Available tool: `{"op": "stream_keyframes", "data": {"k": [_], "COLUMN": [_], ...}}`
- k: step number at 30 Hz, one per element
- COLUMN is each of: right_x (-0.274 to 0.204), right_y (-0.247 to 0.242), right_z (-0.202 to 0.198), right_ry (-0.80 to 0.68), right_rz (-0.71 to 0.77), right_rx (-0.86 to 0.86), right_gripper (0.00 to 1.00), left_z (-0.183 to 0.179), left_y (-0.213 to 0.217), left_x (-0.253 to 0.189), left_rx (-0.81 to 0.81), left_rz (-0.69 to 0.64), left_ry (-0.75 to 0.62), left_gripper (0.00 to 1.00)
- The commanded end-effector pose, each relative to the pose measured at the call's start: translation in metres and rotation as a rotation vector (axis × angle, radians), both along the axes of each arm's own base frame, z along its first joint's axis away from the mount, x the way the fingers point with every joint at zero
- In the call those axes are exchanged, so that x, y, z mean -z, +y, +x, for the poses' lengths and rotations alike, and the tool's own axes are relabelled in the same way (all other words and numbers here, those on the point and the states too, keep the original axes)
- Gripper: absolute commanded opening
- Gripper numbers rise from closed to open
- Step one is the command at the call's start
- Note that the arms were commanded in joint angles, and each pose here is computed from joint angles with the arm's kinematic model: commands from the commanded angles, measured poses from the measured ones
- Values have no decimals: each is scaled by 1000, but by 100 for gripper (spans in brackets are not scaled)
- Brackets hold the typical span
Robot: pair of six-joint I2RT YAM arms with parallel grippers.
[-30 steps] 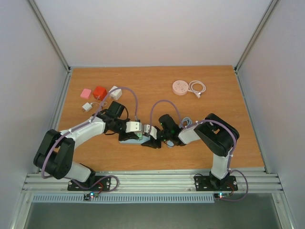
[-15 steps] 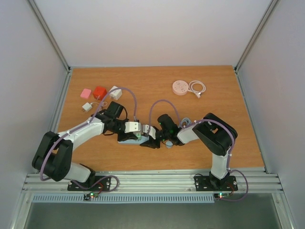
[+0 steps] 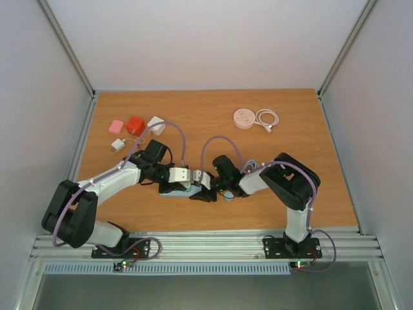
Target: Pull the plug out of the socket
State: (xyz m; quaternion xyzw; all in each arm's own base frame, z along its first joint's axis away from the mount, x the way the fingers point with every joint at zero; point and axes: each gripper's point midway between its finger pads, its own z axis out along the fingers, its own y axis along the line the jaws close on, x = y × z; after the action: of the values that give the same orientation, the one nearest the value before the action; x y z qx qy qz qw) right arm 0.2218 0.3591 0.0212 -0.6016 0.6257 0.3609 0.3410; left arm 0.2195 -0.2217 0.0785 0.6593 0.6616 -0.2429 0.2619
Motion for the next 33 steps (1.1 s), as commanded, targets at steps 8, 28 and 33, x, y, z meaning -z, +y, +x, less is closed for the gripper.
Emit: {"op": "stream_keyframes", "data": {"k": [8,28,33], "right_x": [39,42,43], "right_y": [-17,-17,-18], "right_z": [6,6,7], "right_ry": [44,44,47], "right_rz": [-142,-149,-153], "right_rx": [81,79,84], "right_gripper": [9,9,9], "left_z": [-5,-15,-7], "left_y": [-20,-16,-11], "left_x": [-44,-43,-38], "left_rx": [58,99,74], "left_rz": [-202,-178,-120], "left_ry": [-78,-49,-88], "left_gripper": [12,13,13]}}
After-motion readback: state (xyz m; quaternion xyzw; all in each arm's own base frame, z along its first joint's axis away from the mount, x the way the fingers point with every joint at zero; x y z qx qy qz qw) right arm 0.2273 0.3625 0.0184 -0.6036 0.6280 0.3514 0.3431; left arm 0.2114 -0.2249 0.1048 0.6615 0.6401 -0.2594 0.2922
